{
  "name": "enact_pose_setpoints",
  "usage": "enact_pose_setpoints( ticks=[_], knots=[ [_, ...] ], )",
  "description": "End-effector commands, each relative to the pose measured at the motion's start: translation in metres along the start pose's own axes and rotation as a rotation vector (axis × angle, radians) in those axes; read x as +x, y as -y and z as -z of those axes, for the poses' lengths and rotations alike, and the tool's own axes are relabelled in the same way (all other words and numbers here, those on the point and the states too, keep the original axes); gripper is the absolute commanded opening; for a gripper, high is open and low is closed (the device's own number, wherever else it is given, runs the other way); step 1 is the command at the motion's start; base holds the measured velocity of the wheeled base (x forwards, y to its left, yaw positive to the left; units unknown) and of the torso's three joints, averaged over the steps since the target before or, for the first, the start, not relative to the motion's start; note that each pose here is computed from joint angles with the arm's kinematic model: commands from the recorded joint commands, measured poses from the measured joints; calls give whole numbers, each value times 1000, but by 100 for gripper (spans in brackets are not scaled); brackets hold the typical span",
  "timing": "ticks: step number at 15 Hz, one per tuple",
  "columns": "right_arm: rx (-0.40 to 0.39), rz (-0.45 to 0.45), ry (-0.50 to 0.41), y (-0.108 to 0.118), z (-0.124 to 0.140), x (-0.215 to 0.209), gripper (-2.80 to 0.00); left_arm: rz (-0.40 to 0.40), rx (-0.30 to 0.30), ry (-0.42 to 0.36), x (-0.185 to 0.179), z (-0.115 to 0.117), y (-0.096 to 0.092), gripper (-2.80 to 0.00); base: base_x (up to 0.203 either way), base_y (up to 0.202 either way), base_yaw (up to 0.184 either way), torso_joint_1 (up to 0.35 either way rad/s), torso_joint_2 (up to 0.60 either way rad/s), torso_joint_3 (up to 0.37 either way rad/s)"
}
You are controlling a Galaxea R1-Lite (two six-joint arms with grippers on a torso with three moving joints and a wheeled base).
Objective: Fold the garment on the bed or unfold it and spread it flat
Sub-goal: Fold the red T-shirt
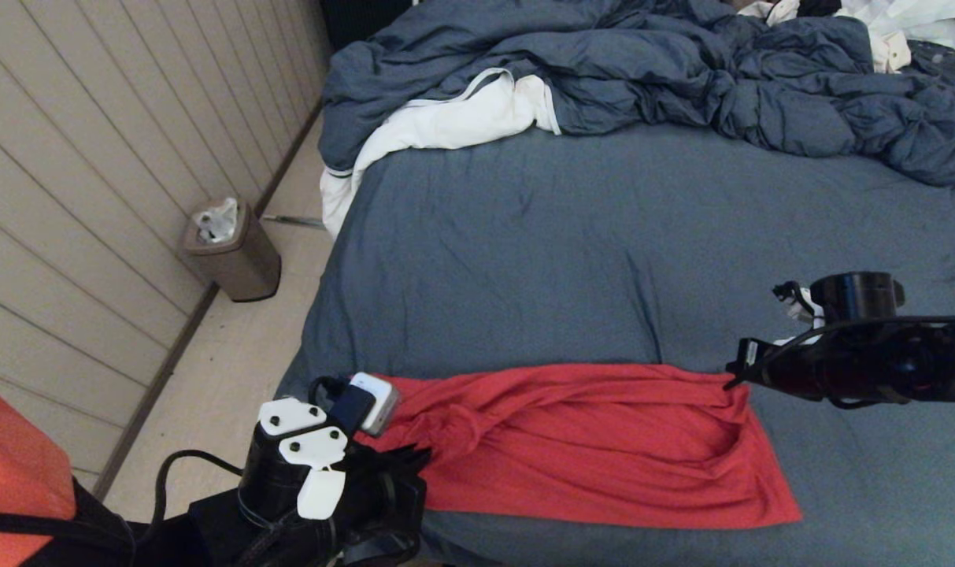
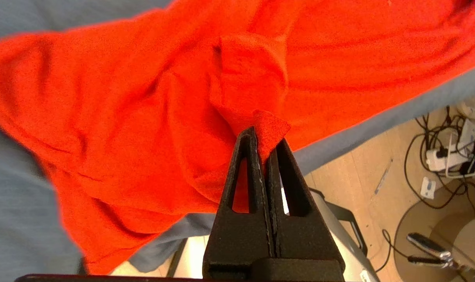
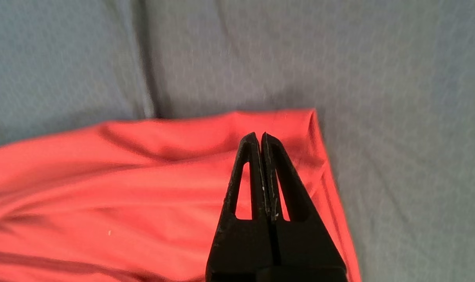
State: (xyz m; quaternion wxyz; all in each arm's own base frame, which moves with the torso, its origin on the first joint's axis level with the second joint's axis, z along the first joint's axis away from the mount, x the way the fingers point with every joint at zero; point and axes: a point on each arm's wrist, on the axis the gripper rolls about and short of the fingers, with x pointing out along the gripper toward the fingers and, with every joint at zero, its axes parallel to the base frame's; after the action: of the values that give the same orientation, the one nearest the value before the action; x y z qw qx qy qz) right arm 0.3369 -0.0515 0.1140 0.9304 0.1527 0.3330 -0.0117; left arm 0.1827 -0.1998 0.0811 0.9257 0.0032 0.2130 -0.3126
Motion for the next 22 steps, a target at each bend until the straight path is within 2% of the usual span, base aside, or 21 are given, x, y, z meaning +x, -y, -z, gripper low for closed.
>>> enact_pose_setpoints(
  ticks=[1, 3, 5, 6, 7, 14, 16, 17, 20, 22],
  knots=[
    [-3, -3, 14, 1, 1, 2, -280, 5, 13, -37, 10, 24, 1, -280, 0, 0, 0, 0, 0, 0],
    [-7, -6, 32, 2, 3, 7, -280, 9, 25, -54, 15, 40, 1, -280, 0, 0, 0, 0, 0, 0],
    [-5, -5, 24, 3, 5, 9, -280, 22, 43, -26, 17, 49, 1, -280, 0, 0, 0, 0, 0, 0],
    [-5, -5, 25, 3, 5, 9, -280, 30, 56, 8, 15, 47, 2, -183, 0, 0, 0, 0, 0, 0],
    [-6, -5, 27, 3, 4, 8, -280, 31, 58, 17, 13, 45, 2, 0, 0, 0, 0, 0, 0, 0],
    [-7, -6, 31, 2, 4, 6, -280, 52, 58, 137, -9, 15, 4, 0, 0, 0, 0, 0, 0, 0],
    [-6, -9, 32, 1, 4, 4, -280, 39, 58, 116, 6, 17, 6, 0, 0, 0, 0, 0, 0, 0],
    [-7, -10, 35, 1, 4, 2, -280, 8, 50, 112, 15, 17, 3, 0, 0, 0, 0, 0, 0, 0],
    [-9, -18, 42, -1, 2, -3, -280, -107, -18, 143, 23, 2, -29, 0, 0, 0, 0, 0, 0, 0],
    [-4, -17, 26, -4, 0, -12, -280, -139, -114, 146, 20, -13, -42, 0, 0, 0, 0, 0, 0, 0]
  ],
)
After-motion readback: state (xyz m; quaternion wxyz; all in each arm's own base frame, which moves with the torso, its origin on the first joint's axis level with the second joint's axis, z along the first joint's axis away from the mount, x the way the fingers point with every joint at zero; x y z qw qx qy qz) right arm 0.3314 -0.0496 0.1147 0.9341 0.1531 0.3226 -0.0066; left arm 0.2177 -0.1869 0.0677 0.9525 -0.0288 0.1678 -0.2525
